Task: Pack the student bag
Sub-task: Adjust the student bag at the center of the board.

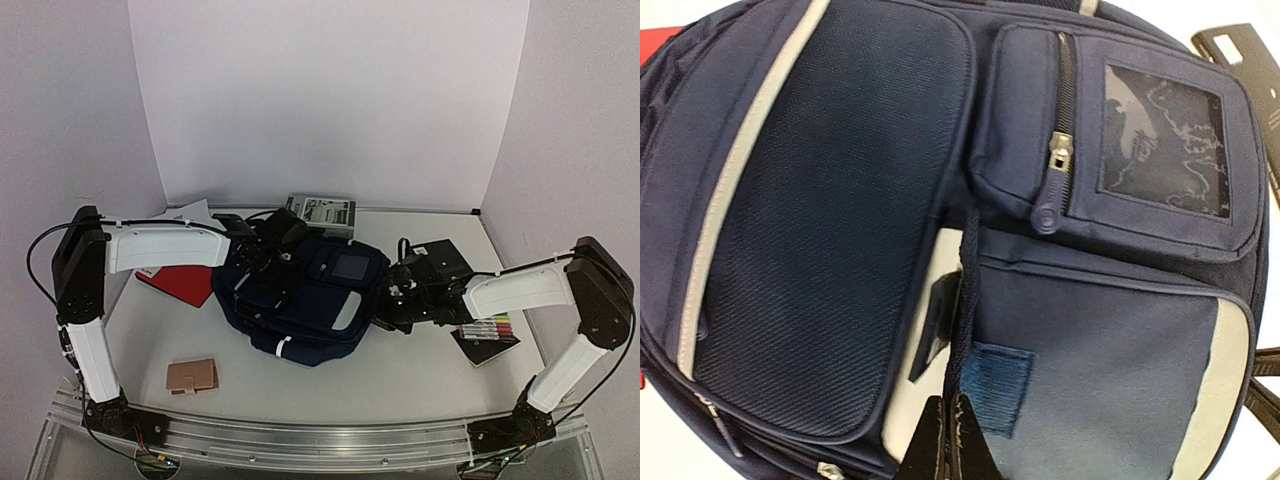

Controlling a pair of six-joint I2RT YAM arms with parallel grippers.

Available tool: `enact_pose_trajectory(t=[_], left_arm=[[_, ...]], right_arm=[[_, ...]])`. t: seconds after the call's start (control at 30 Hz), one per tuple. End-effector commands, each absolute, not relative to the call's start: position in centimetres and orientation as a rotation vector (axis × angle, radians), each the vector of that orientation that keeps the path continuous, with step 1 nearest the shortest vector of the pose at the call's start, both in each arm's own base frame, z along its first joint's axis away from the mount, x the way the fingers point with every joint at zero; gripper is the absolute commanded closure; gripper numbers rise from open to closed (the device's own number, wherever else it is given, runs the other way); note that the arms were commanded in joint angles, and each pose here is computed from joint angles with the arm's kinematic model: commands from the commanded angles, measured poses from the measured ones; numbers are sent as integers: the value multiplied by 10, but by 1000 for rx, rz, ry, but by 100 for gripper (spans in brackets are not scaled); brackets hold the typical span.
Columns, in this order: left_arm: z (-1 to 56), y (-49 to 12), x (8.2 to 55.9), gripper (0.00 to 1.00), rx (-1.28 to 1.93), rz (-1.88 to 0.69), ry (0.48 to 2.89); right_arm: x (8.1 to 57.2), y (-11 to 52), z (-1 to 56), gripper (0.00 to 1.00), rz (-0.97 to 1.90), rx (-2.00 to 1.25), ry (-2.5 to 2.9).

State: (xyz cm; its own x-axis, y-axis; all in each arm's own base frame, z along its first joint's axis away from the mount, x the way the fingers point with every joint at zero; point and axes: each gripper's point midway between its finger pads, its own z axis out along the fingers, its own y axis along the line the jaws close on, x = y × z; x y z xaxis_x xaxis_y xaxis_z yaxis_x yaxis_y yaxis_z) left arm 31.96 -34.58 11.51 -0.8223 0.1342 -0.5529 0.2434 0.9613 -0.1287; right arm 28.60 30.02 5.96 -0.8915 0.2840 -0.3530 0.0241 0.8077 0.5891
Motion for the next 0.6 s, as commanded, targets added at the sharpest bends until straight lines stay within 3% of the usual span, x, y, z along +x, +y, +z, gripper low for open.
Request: enact_pose_trajectory(t=[0.0, 0.43, 0.5, 0.57], left_arm=[[147, -316, 334, 100, 174, -319, 2478], [106, -307, 341, 100, 160, -492, 2506], [96, -306, 343, 100, 153, -496, 2518], [88, -306, 345, 100, 143, -505, 2528]], right_arm=[[303, 271, 59, 100, 675, 305, 2497], [316, 205, 63, 100, 415, 305, 2513], [316, 201, 73, 96, 386, 281, 2504], [316, 199, 86, 85, 367, 248, 2495]])
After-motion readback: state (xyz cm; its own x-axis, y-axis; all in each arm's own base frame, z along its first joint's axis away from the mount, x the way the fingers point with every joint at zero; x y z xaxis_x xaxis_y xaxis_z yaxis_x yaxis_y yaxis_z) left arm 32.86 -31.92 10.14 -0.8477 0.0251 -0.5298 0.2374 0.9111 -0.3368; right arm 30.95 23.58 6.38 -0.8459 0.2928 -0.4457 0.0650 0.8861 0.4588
